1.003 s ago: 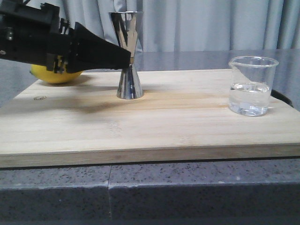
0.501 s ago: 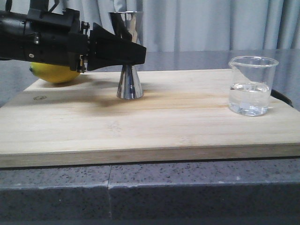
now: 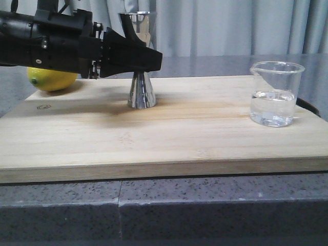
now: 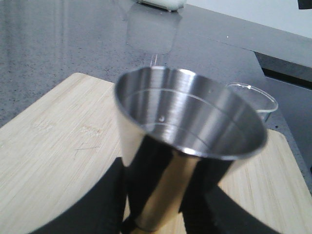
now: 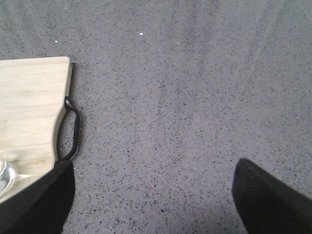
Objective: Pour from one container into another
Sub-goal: 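Lift the steel jigger upright off the board with the left gripper, then move the right gripper down to the glass beaker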
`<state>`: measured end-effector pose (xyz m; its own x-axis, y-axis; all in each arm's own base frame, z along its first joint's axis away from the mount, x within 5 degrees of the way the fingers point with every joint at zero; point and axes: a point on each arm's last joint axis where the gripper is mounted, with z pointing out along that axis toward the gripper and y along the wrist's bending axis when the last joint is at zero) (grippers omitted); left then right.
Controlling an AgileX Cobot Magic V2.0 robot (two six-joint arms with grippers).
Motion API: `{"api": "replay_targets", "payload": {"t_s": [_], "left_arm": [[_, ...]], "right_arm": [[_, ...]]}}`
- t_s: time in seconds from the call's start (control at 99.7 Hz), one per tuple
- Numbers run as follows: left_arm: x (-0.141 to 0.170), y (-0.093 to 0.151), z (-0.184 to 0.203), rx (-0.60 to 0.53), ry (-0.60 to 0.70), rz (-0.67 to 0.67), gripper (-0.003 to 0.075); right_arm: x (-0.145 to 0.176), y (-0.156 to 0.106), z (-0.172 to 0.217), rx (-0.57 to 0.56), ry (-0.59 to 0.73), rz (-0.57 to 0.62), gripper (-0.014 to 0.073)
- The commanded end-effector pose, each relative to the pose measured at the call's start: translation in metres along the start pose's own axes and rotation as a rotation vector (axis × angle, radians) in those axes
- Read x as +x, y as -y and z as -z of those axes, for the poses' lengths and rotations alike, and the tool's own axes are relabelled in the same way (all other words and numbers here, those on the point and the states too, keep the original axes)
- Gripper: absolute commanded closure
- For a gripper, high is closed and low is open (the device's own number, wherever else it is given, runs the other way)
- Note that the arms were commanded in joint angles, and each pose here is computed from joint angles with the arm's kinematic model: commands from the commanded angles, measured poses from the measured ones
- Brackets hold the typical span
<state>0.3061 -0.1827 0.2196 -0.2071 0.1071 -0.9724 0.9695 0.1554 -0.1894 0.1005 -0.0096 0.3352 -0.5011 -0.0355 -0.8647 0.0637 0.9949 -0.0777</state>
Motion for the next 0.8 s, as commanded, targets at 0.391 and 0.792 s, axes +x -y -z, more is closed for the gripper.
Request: {"api": "replay_targets", "payload": {"t_s": [0.391, 0.792], "left_arm": [[-0.039, 0.009, 0.001, 0.070, 0.157, -0.027, 0.0572], [-0.054, 0.015, 0.005, 0.068, 0.179, -0.114, 0.0572]], "right_arm": [[-0.016, 0.001, 0.004, 0.002, 0.095, 0.013, 0.0019], [-0.020, -0.009, 0.000, -0.099, 0.113, 0.051, 0.0019]]}}
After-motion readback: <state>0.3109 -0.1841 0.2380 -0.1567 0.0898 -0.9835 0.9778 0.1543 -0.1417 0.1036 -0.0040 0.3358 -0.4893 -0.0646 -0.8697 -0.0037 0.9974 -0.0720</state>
